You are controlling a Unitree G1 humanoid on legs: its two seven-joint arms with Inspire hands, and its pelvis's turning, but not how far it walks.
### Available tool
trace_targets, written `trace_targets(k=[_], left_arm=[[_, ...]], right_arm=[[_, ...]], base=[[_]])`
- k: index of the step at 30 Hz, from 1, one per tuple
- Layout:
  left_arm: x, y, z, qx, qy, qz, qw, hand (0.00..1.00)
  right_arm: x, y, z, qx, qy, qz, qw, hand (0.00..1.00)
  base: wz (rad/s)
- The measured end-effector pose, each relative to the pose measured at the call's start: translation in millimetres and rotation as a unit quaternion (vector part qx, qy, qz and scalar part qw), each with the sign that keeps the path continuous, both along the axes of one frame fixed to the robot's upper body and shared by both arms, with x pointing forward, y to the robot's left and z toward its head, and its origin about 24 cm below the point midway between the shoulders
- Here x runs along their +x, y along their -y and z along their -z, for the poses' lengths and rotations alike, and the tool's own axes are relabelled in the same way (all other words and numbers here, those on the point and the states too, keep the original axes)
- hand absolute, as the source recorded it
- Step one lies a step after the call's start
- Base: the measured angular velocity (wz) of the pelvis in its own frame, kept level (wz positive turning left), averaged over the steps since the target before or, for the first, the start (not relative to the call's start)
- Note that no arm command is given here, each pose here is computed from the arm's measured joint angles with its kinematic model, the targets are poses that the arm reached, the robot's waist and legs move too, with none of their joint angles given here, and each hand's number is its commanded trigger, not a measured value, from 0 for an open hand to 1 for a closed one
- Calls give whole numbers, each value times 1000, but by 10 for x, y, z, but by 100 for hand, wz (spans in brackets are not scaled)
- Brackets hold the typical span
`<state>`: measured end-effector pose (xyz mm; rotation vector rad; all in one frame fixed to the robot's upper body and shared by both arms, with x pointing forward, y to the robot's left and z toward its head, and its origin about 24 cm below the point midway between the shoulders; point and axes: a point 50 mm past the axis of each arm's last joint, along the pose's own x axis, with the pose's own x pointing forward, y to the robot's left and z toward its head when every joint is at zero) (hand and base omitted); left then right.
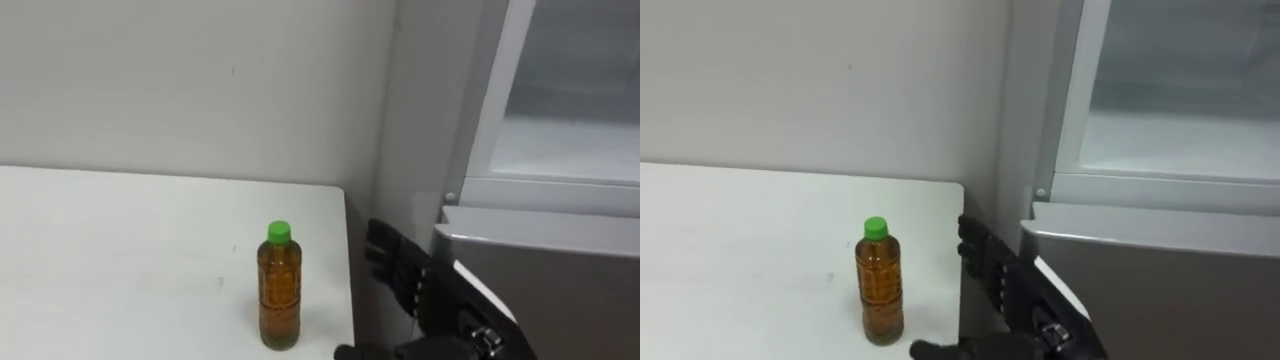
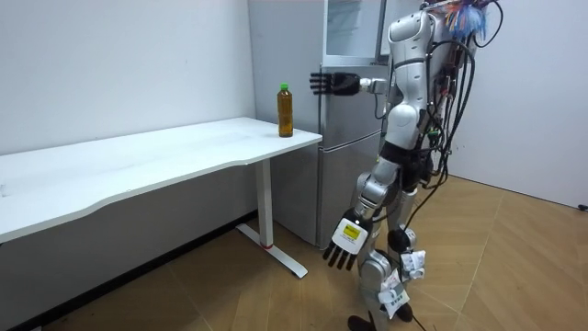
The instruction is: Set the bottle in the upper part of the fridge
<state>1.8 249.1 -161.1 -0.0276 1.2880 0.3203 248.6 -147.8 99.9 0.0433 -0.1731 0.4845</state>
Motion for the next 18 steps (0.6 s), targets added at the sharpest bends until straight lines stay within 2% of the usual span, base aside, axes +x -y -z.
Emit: trace_targets(k=[8, 18], left_arm=[[-2, 42, 18, -4, -18, 18, 1000, 0], [98, 35, -4, 12, -3, 35, 999, 0]], right_arm=[[30, -26, 72, 6, -16, 22, 1000, 0], [55, -16, 98, 5, -22, 40, 999, 0]], base=[[8], [0]])
